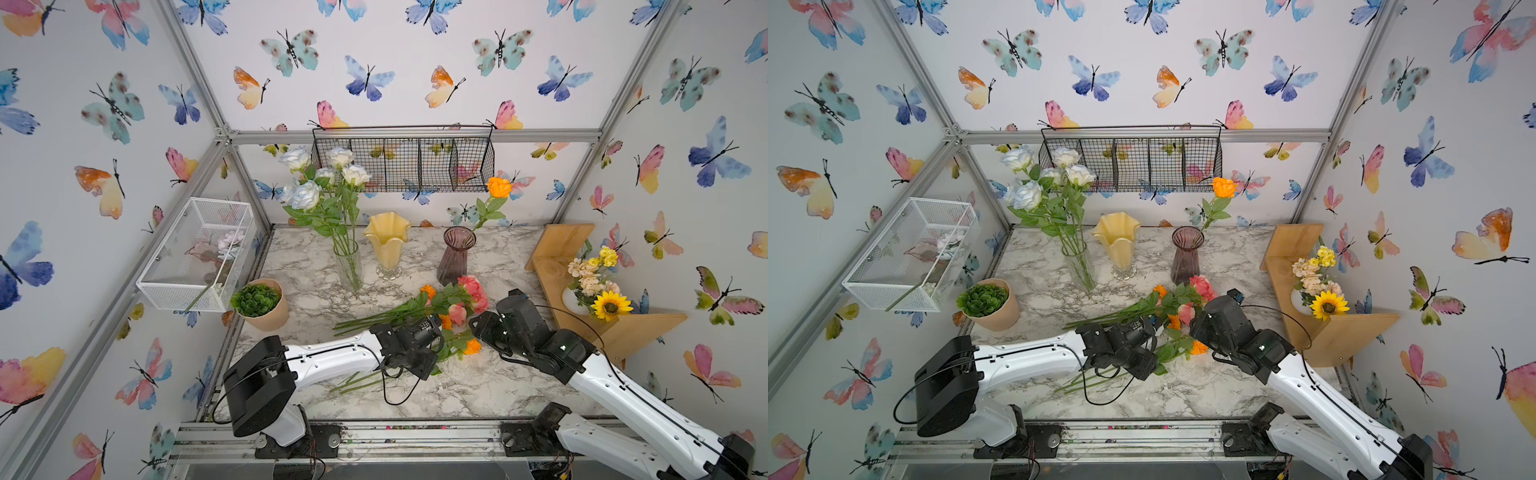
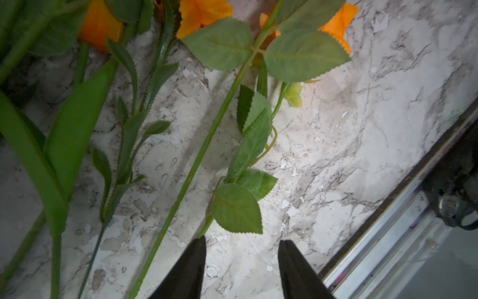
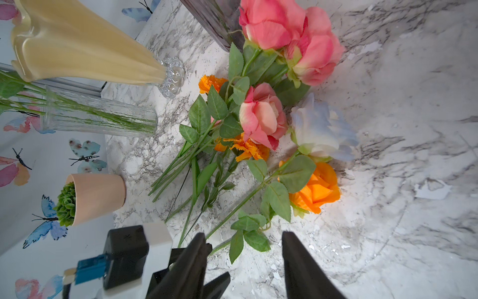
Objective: Arrange the flowers in different vases according to their colors
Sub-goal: Pick up the flower at the center of the board, then insert the flower into the vase.
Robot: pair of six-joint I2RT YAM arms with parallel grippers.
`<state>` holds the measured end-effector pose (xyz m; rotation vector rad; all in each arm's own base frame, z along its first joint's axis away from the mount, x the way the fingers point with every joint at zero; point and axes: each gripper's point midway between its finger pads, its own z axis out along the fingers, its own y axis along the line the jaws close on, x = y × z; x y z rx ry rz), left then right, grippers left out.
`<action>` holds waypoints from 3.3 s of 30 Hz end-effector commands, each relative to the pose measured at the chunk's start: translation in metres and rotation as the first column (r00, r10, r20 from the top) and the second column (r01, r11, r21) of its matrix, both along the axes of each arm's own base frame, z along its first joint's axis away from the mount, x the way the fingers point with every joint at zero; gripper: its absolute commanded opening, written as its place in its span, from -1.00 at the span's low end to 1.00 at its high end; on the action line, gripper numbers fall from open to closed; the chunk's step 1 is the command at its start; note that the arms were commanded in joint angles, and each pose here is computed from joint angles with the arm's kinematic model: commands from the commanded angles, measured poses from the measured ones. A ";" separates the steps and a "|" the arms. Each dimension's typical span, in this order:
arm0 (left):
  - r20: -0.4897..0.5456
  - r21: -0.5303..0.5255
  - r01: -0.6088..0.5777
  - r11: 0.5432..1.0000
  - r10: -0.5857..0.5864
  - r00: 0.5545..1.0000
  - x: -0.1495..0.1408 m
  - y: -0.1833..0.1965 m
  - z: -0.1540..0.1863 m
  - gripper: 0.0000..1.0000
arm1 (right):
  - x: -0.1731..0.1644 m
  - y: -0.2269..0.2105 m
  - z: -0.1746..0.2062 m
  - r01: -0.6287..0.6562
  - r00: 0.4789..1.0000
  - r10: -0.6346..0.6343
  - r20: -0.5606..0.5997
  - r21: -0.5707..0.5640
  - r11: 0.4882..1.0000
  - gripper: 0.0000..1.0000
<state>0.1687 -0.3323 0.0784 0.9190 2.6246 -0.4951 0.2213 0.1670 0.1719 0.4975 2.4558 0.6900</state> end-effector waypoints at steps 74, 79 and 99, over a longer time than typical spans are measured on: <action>0.380 0.152 0.112 0.982 -0.162 0.911 0.085 -0.020 0.037 -1.00 | -0.007 -0.027 0.019 0.073 0.995 -0.072 0.074 -0.011 0.997 -0.16; 0.497 0.089 0.109 0.990 -0.139 0.857 0.093 -0.020 0.090 -1.00 | -0.007 -0.031 0.022 0.092 0.992 -0.092 0.091 -0.004 0.996 -0.17; 0.773 -0.324 -0.097 0.941 0.323 0.546 0.136 0.053 0.325 -1.00 | 0.000 -0.059 0.083 0.214 0.929 -0.235 0.288 0.102 0.972 0.97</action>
